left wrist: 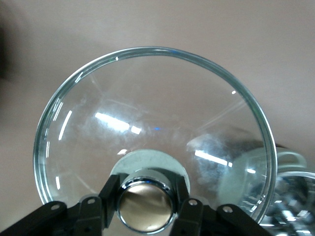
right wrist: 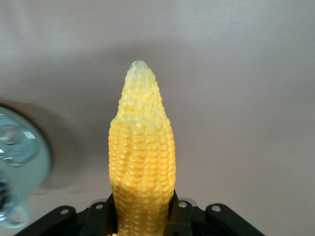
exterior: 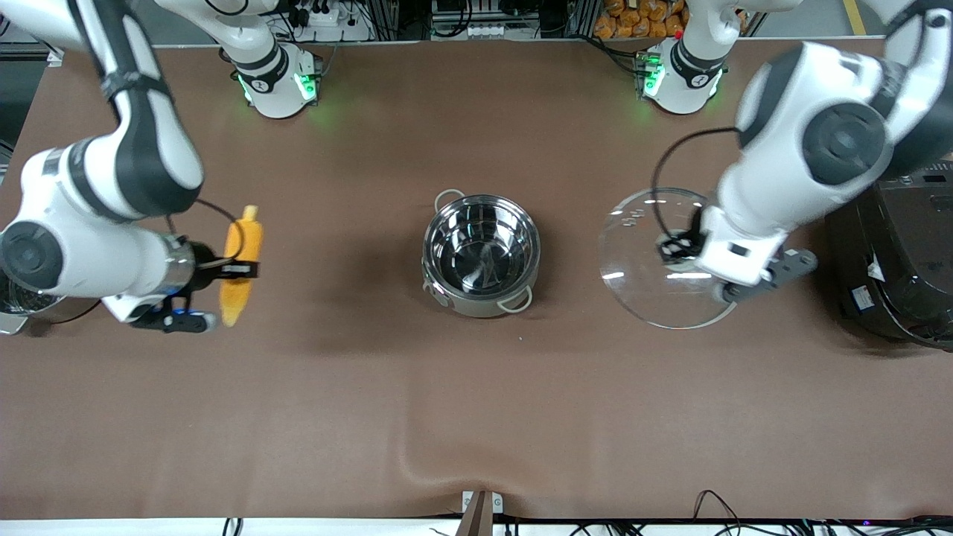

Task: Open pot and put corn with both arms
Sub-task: 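Lift the glass lid off with the left gripper while the right gripper lifts the corn, then carry the corn over the open pot and lower it in with the right gripper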

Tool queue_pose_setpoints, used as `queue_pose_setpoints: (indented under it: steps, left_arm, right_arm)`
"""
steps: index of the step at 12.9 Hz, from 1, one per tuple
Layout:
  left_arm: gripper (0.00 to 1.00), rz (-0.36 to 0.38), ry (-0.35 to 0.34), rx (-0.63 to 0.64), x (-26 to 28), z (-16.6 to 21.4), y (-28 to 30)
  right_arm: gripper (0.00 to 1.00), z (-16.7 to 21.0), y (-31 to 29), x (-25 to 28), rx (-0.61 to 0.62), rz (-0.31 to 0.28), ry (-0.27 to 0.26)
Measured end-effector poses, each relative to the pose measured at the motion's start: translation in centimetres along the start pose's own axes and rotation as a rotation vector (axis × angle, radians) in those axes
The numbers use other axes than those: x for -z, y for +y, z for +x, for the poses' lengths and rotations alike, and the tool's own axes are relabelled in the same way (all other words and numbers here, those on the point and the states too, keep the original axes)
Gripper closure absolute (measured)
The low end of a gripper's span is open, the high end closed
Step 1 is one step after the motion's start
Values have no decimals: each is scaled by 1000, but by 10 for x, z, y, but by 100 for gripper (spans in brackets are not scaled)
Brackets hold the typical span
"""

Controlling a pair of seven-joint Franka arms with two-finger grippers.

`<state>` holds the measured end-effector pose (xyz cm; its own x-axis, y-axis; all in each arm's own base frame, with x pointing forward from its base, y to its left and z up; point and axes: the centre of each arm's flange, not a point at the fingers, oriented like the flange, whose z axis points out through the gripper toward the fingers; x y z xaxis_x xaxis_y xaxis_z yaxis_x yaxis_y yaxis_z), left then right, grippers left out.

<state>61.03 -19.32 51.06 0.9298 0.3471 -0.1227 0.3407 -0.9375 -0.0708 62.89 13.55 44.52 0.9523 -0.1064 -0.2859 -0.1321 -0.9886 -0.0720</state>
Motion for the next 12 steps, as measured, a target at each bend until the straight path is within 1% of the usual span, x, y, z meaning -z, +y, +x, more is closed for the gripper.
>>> queue_pose_setpoints:
  steps: [3,5,7,10,12]
  left_arm:
    - [50,32,-79,-40,-40,32,-56]
    - [50,25,-108,-56,-64,54,-100]
    - [50,13,-110,-65,-86,67,-125]
    - [50,2,-95,-93,-113,67,-131]
    - [50,1,-91,-95,-123,64,-133]
  right_arm:
    - [66,-31,-72,2,-67,1,4]
    - [66,-48,-111,-6,-107,-7,8]
    - [66,-65,-154,-16,-147,5,42]
    - [66,-86,-219,-48,-221,37,78]
    - [66,-91,-252,-79,-269,47,96]
